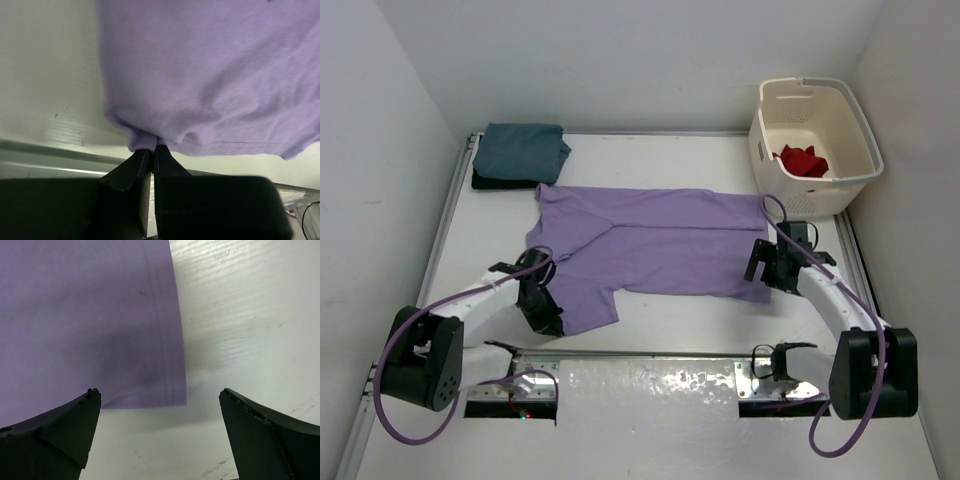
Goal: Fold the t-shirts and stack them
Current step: Grap the side of the flattened tshirt closest away from the robot with both arms
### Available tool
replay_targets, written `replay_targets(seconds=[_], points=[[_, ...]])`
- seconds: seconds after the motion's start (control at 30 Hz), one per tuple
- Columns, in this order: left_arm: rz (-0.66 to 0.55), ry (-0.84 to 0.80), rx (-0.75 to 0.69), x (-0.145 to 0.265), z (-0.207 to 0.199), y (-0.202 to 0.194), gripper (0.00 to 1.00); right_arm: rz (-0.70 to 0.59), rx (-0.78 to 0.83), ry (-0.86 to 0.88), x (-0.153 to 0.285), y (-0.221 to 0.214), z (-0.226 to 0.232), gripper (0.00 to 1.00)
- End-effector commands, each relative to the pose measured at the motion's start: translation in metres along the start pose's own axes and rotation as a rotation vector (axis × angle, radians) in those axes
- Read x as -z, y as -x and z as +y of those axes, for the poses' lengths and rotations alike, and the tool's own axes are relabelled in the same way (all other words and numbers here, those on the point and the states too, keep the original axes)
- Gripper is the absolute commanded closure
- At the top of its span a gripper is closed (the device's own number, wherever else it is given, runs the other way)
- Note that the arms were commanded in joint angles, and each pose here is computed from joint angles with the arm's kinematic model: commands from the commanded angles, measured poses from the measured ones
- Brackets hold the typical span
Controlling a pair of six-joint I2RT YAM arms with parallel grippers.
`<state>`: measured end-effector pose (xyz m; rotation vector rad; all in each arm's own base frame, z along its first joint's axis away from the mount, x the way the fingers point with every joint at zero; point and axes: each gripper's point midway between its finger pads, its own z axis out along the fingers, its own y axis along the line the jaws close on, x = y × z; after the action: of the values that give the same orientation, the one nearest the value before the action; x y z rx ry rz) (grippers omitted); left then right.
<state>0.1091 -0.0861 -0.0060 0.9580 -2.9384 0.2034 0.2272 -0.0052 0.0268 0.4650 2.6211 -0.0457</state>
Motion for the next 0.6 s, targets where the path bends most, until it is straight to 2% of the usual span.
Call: replay_targets(seconds=[0.0, 0.13, 0.3, 0.43, 0.47, 0.57], points=[[-0.092, -0.063, -0.024, 0.002, -0.02, 0.022, 1.0, 0.016, -0.014, 0.024, 0.0, -0.009, 0.002, 0.01], [-0.102, -0.156, -0.055, 0.008, -0.038, 0.024, 1.0, 0.015, -0.035, 0.02, -0.007, -0.015, 0.001, 0.03], [-0.135, -0.206, -0.089, 0.023, -0.052, 0.032, 1.0, 0.031, -0.098, 0.037, -0.015, -0.024, 0.0, 0.11], [-0.152, -0.22, -0.099, 0.031, -0.059, 0.037, 1.0, 0.026, -0.132, 0.034, -0.024, -0.031, 0.0, 0.24], [-0.155, -0.225, -0.1, 0.033, -0.061, 0.038, 1.0, 0.022, -0.138, 0.029, -0.025, -0.032, -0.001, 0.33], [-0.157, -0.243, -0.11, 0.038, -0.067, 0.04, 1.0, 0.029, -0.145, 0.028, -0.029, -0.037, -0.002, 0.45]])
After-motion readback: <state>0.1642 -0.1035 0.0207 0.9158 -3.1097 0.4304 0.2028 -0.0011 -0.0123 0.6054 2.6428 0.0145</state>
